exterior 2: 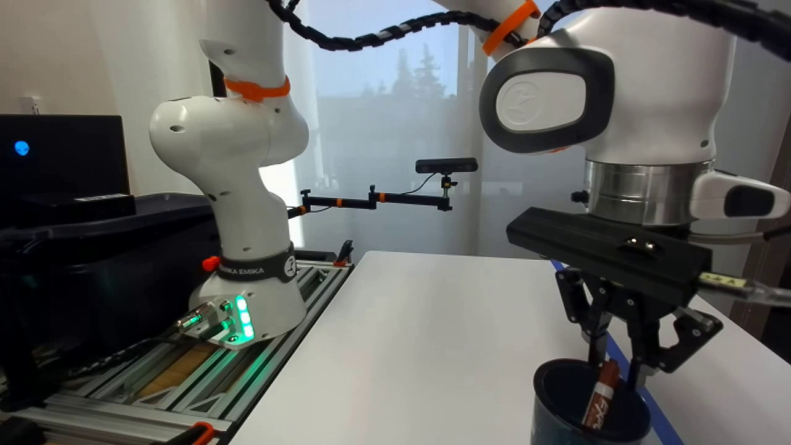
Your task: Place the marker to the left of the mug
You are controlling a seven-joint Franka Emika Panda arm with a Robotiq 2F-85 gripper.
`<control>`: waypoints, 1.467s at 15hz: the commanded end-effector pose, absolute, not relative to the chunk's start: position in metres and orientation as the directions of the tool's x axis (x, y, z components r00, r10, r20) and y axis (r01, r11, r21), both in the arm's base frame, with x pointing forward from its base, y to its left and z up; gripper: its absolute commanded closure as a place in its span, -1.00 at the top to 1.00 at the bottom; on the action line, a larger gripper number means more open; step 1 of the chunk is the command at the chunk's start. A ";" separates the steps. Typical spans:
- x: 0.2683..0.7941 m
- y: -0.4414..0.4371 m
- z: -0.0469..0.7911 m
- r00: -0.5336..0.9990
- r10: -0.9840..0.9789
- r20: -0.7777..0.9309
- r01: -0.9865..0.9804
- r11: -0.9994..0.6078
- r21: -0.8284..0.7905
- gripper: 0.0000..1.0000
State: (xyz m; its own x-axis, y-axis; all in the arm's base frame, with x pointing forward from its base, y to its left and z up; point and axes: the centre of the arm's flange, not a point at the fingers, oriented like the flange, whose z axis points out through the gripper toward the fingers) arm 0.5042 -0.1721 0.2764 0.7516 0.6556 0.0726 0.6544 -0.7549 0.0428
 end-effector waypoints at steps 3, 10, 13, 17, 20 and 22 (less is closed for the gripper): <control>0.509 -0.177 0.271 0.742 0.663 0.102 0.662 -0.748 0.045 -0.83; 0.500 -0.177 0.287 0.743 0.659 0.116 0.661 -0.750 0.029 -0.91; 0.495 -0.178 0.303 0.747 0.655 0.117 0.656 -0.754 0.035 -0.91; 0.489 -0.175 0.331 0.746 0.656 0.113 0.657 -0.753 0.031 -0.91; 0.482 -0.162 0.357 0.716 0.688 0.115 0.690 -0.723 0.026 -0.91; 0.480 -0.153 0.373 0.699 0.706 0.115 0.707 -0.706 0.038 -0.91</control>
